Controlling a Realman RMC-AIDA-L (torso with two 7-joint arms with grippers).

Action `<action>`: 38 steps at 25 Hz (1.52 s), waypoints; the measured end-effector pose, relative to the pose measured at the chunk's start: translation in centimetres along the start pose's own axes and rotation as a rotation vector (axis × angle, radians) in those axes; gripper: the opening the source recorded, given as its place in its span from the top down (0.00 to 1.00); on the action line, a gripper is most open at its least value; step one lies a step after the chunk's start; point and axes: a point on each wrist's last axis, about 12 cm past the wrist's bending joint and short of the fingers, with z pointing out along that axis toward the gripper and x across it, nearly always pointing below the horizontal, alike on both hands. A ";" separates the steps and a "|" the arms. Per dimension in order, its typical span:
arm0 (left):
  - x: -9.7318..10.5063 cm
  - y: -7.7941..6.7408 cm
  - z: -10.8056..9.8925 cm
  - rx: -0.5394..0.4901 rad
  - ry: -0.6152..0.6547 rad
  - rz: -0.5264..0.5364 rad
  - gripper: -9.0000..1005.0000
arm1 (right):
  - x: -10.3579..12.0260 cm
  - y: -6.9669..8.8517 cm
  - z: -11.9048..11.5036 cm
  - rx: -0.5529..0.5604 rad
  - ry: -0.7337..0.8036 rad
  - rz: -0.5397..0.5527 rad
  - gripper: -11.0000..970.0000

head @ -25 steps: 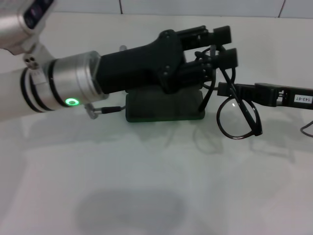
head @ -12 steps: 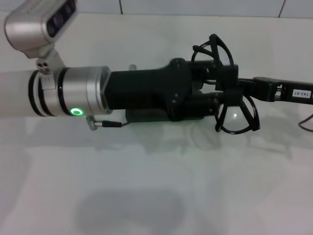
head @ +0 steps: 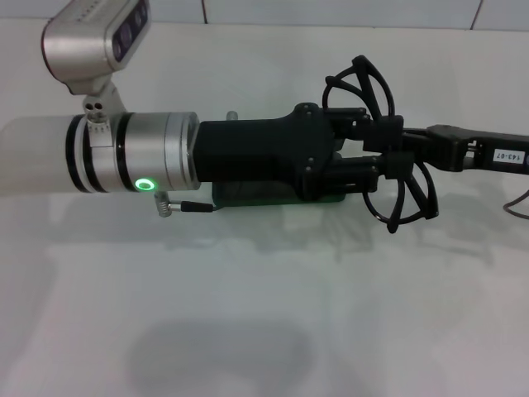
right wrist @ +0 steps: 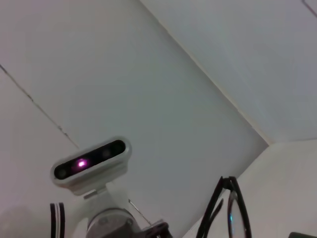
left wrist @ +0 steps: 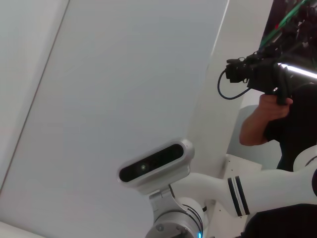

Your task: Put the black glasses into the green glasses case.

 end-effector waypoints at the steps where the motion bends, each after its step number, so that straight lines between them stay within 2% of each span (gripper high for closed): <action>1: 0.0 0.0 0.0 0.001 0.000 -0.002 0.48 | 0.0 0.0 0.0 -0.001 0.002 -0.008 0.87; 19: -0.2 0.1 -0.2 -0.007 -0.007 -0.013 0.48 | 0.3 0.4 1.0 -0.035 0.043 -0.125 0.87; 25: -0.3 -0.2 -0.8 -0.003 -0.034 -0.005 0.48 | 0.5 0.4 0.8 -0.027 0.030 -0.179 0.87; 28: -0.2 -0.7 -2.7 -0.035 -0.102 0.031 0.48 | 0.5 0.3 -0.2 0.002 -0.010 -0.282 0.87; 29: -0.1 -0.8 -3.1 -0.046 -0.114 0.038 0.48 | 0.3 0.3 -0.4 0.011 -0.014 -0.353 0.87; 32: 0.4 -1.0 -6.1 -0.194 -0.214 0.071 0.48 | -0.6 0.7 -0.4 0.038 0.046 -0.554 0.87; 34: 1.1 -1.0 -8.4 -0.345 -0.286 0.075 0.48 | -1.4 1.0 0.0 0.072 0.120 -0.672 0.87; 38: 1.9 -1.3 -11.3 -0.540 -0.379 0.086 0.48 | -3.1 2.5 2.0 0.183 0.309 -0.881 0.86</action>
